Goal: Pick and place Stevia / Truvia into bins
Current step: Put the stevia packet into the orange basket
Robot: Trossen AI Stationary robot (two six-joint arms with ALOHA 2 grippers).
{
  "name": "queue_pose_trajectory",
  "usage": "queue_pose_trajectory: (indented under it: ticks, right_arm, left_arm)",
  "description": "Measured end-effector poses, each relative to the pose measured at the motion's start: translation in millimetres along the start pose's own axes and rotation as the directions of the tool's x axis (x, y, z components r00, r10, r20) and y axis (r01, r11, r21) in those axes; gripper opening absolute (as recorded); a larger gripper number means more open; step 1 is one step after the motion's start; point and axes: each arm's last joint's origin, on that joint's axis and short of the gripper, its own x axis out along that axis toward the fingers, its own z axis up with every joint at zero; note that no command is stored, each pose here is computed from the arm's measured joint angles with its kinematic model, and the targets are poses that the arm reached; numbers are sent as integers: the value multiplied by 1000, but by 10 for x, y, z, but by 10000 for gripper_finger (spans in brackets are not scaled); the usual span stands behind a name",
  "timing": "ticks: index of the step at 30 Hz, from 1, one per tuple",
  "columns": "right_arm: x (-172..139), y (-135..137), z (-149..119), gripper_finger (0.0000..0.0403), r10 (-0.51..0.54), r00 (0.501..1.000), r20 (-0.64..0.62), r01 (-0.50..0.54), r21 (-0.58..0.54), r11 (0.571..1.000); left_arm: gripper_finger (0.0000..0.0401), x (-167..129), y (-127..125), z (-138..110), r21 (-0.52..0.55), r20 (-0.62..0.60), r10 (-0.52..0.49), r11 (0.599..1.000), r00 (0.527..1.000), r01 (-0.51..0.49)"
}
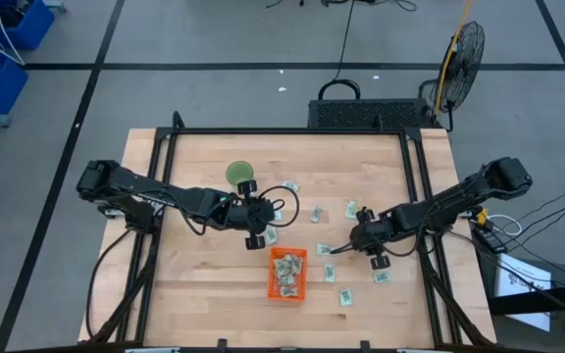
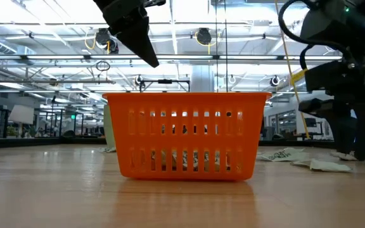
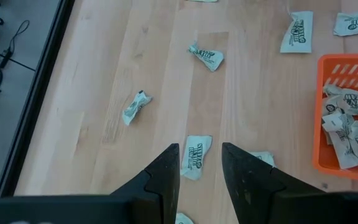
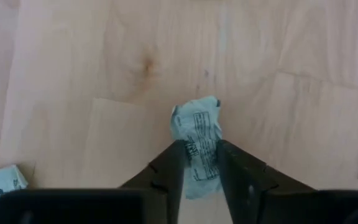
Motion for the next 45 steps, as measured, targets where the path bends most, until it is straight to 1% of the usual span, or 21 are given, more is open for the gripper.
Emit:
queue_pose_trajectory:
  ticks: [6, 9, 12, 15, 17, 19, 20, 22, 24, 25, 26, 27, 29, 33, 34, 36, 39, 40, 42, 43, 45]
  right_arm:
    - [-55, 16, 72, 13, 51, 993, 103, -44, -68, 997]
    - [-137, 25, 103, 11, 68, 982, 175, -55, -75, 996]
    - [-234, 31, 171, 15, 77, 956, 283, -57, -78, 995]
    - [-340, 41, 283, 9, 90, 900, 426, -64, -74, 995]
    - [-439, 50, 384, 5, 99, 847, 523, -67, -79, 995]
    - [-557, 48, 506, 4, 104, 765, 636, -72, -76, 995]
    - [-632, 45, 580, 5, 106, 703, 703, -82, -68, 994]
    - [-783, 29, 703, 4, 106, 559, 822, -106, -56, 993]
    - [-905, 17, 776, 3, 112, 432, 895, -121, -65, 990]
    - [-936, 6, 801, 3, 129, 391, 911, -126, -86, 988]
    - [-950, -7, 820, 2, 141, 371, 918, -124, -102, 987]
    - [-941, -20, 834, 2, 139, 373, 917, -122, -100, 988]
    - [-916, -37, 917, 2, 127, 403, 906, -117, -87, 989]
    - [-912, -34, 1220, 1, 148, 447, 882, -99, -115, 988]
    - [-895, -36, 1300, 1, 147, 481, 864, -96, -115, 989]
    - [-810, -38, 1429, 1, 144, 584, 799, -79, -120, 990]
    - [-675, -54, 1618, 1, 132, 704, 698, -34, -152, 988]
    - [-621, -54, 1683, 1, 130, 729, 672, -31, -157, 987]
    - [-515, -50, 1821, 1, 131, 749, 650, -31, -163, 986]
    - [-443, -48, 1860, 1, 134, 769, 625, -38, -164, 986]
    - [-304, -41, 1943, 1, 157, 793, 588, -68, -171, 983]
  left_arm:
    - [127, -3, -7, -3, 2, -3, -6, 1000, 1000, 6]
    - [127, -29, -29, -25, 26, -19, -29, 999, 999, 29]
    - [127, -50, -56, -28, 43, -14, -15, 999, 1000, 16]
    - [127, -78, -58, -38, 86, -14, 10, 996, 1000, -9]
    - [127, -99, -47, -42, 91, -15, 17, 996, 1000, -15]
    - [127, -132, -23, -58, 85, -28, 21, 996, 999, -18]
    - [127, -164, -7, -79, 77, -41, 20, 997, 999, -17]
    - [127, -239, 30, -82, 39, -30, 21, 999, 999, -19]
    - [127, -341, 68, -108, 10, -33, 19, 1000, 999, -18]
    - [127, -379, 80, -120, 0, -33, 17, 1000, 999, -17]
    - [127, -421, 97, -112, -14, -15, 15, 1000, 1000, -15]
    - [127, -471, 120, -109, -23, 1, 12, 1000, 1000, -12]
    - [127, -574, 161, -129, -17, 14, 8, 1000, 1000, -8]
    - [127, -750, 258, -146, -19, 63, 48, 999, 997, -47]
    - [127, -788, 282, -141, -31, 84, 65, 998, 994, -63]
    - [127, -874, 333, -151, -48, 110, 91, 995, 990, -86]
    - [127, -949, 377, -160, -64, 134, 109, 993, 985, -101]
    - [127, -973, 394, -166, -69, 140, 114, 992, 984, -105]
    - [127, -993, 407, -185, -65, 134, 115, 992, 984, -107]
    - [127, -1000, 409, -179, -70, 142, 115, 992, 983, -106]
    - [127, -993, 408, -192, -65, 126, 117, 992, 985, -109]
